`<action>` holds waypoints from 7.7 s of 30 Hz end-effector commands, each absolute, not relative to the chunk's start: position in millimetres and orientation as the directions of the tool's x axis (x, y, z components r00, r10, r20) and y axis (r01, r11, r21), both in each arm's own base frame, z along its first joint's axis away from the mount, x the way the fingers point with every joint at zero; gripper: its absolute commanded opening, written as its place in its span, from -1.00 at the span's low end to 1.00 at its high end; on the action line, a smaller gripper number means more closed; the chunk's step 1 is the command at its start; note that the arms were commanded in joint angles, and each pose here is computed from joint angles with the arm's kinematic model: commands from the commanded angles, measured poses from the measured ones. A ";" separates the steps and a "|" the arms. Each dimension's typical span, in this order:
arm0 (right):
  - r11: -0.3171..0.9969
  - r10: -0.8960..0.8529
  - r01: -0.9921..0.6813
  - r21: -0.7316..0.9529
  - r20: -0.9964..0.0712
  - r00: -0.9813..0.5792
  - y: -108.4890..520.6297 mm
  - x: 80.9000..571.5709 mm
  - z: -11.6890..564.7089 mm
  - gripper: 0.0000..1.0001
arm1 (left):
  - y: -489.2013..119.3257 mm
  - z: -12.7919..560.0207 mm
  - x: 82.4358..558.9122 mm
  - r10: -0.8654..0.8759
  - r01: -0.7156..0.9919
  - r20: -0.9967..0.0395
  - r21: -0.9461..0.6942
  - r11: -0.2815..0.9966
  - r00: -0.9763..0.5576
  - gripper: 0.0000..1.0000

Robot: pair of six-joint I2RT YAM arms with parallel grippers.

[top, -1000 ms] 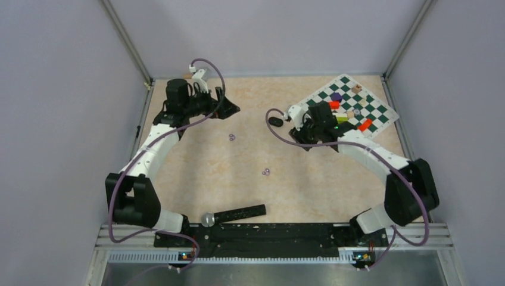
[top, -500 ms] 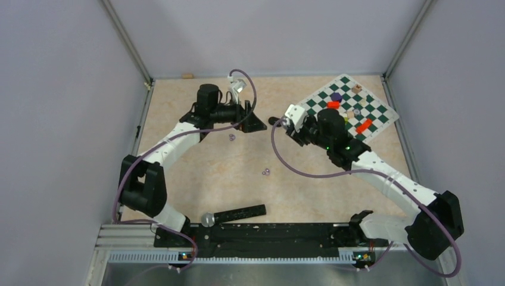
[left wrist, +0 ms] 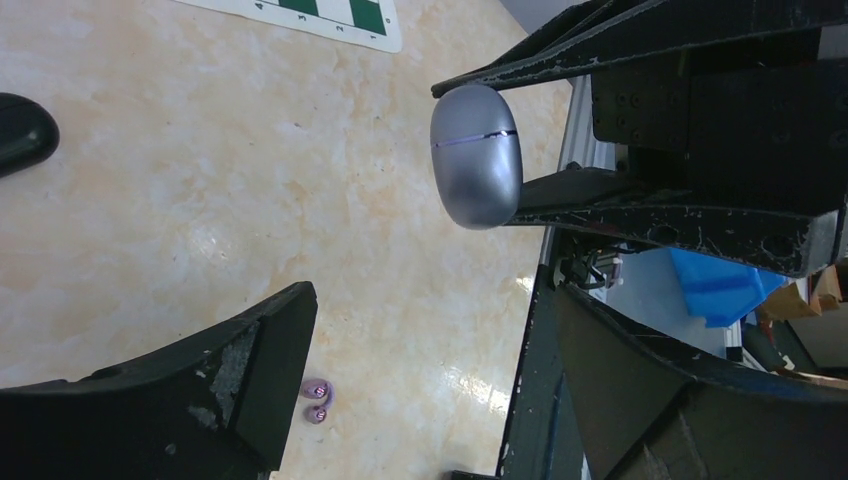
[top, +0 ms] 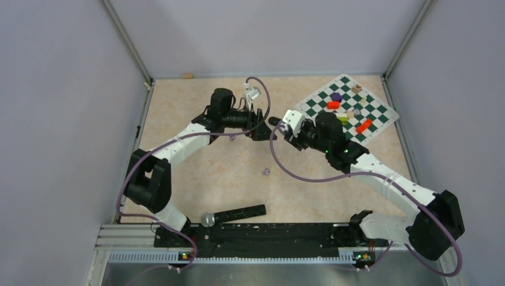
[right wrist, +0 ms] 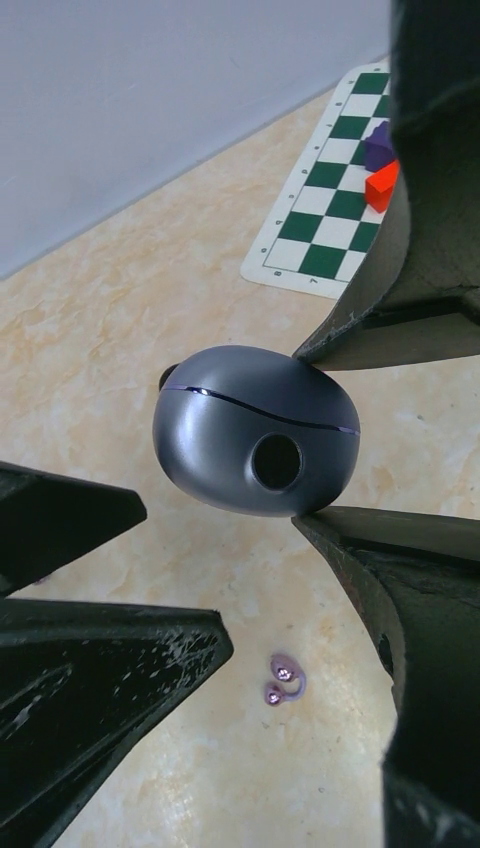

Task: Insert the wireless bluetooth earbuds into the charging case
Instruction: Pick up the charging case at the center of the board, then open the charging case.

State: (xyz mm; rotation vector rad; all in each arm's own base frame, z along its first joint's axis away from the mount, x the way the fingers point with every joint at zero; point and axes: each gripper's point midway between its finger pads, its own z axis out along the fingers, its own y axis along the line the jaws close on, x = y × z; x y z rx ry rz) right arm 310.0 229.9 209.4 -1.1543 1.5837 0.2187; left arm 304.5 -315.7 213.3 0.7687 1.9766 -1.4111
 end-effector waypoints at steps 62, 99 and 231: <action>0.457 -0.457 -0.778 -0.432 -0.864 0.212 272.5 286.8 236.4 0.22 | -341.5 215.6 277.8 0.188 0.781 -0.759 -0.617 0.097 -0.623 -0.67; 0.049 -0.301 -0.971 0.235 -0.923 -0.239 234.1 221.8 237.6 0.32 | -352.0 218.9 203.8 0.407 0.905 -0.855 -0.404 -0.132 -0.323 -0.83; 0.367 -0.221 -0.925 0.099 -0.957 -0.190 218.0 278.1 248.0 0.64 | -276.3 268.8 253.6 0.307 0.962 -0.912 -0.265 0.061 -0.271 -1.00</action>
